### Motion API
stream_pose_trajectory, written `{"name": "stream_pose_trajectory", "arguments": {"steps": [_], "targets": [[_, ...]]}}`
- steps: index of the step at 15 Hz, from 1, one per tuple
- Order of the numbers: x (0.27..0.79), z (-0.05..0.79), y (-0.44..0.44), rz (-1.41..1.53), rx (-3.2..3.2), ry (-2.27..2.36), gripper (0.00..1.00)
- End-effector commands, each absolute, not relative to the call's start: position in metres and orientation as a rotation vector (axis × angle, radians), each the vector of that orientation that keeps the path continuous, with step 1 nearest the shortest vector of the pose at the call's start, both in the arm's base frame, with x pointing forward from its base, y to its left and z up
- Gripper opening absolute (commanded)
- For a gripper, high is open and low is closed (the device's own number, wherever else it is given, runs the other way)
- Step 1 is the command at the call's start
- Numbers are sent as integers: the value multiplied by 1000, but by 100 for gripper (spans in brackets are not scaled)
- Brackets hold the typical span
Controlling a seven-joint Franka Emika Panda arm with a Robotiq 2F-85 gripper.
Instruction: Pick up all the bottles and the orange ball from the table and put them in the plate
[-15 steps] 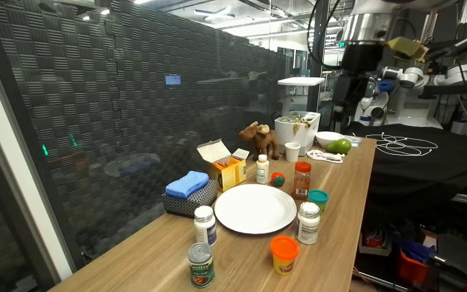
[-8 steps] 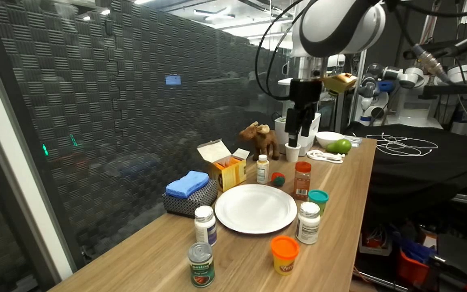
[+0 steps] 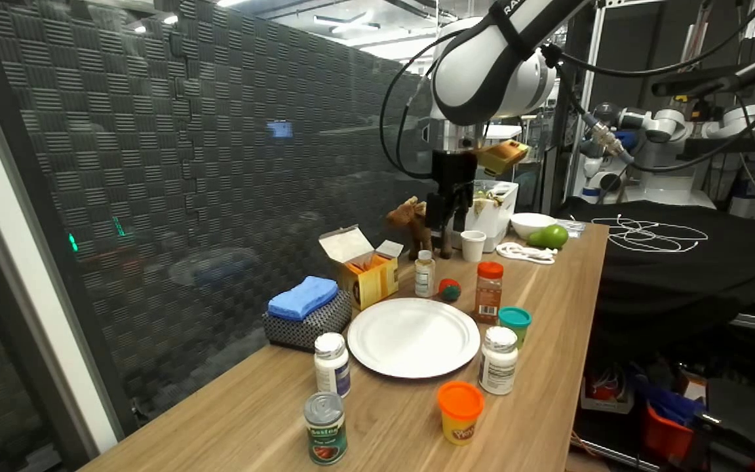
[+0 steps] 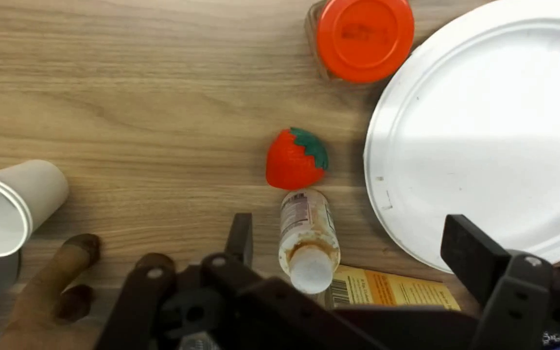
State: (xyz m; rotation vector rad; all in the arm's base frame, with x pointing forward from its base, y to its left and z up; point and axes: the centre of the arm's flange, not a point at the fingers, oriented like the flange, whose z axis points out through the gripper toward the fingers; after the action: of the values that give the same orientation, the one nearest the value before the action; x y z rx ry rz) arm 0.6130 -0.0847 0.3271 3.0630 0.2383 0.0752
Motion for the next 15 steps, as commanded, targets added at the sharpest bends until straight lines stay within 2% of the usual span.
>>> {"name": "stream_pose_trajectory", "arguments": {"steps": [1, 8, 9, 10, 13, 15], "targets": [[648, 320, -88, 94, 3085, 259, 100], [676, 299, -94, 56, 3115, 255, 100], [678, 297, -95, 50, 3113, 253, 92], [680, 296, -96, 46, 3110, 251, 74], [683, 294, -102, 40, 3109, 237, 49], [685, 293, -104, 41, 3105, 229, 35]]}}
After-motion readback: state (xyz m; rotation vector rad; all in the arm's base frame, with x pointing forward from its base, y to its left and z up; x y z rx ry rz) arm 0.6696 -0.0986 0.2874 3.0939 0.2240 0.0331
